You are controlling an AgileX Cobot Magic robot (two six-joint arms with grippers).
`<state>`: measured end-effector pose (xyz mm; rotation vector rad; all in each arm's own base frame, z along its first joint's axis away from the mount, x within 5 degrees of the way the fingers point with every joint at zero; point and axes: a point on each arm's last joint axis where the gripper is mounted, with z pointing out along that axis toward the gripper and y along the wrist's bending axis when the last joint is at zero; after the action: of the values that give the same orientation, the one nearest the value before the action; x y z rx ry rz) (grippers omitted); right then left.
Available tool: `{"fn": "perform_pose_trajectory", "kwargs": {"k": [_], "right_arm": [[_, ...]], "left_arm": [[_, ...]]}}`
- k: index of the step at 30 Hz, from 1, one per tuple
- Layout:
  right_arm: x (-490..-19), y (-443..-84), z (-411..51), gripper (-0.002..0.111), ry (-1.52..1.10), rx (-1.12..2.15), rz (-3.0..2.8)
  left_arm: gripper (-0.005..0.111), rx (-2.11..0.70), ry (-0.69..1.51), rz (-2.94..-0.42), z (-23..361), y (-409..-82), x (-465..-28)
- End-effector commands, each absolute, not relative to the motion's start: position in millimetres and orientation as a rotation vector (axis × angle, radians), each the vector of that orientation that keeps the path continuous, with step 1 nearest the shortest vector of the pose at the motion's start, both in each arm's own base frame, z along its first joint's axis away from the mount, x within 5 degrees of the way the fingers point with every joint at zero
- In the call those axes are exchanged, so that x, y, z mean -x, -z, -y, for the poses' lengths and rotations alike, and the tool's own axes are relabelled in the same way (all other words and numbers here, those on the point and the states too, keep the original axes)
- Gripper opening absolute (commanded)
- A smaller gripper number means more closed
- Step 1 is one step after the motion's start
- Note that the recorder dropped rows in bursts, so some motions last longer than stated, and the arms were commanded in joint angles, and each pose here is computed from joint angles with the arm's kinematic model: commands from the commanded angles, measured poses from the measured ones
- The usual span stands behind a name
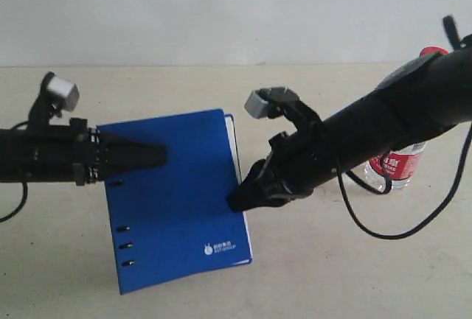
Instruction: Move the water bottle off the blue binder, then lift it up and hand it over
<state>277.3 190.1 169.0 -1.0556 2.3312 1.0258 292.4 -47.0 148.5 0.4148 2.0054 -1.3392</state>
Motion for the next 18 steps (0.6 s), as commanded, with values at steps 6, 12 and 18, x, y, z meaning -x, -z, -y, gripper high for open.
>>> {"fn": "perform_pose_trajectory", "kwargs": {"k": [6,12,18], "right_arm": [[-255.6,-229.5,-170.5,0.000,-0.830,1.147,-2.309],[-241.0,-210.9,-157.5,0.000,-0.755,1.235,-2.487],[-207.4,-277.6,-146.7,0.000,-0.769,1.219,-2.285]], "left_arm": [[0.004,-0.681,1.074,-1.827,41.5,-250.4,-253.1],[0.004,-0.857,0.703,-1.823,45.6,-309.9,-184.9],[0.004,-0.806,0.576,-1.881,52.2,-330.5,-112.5]]}}
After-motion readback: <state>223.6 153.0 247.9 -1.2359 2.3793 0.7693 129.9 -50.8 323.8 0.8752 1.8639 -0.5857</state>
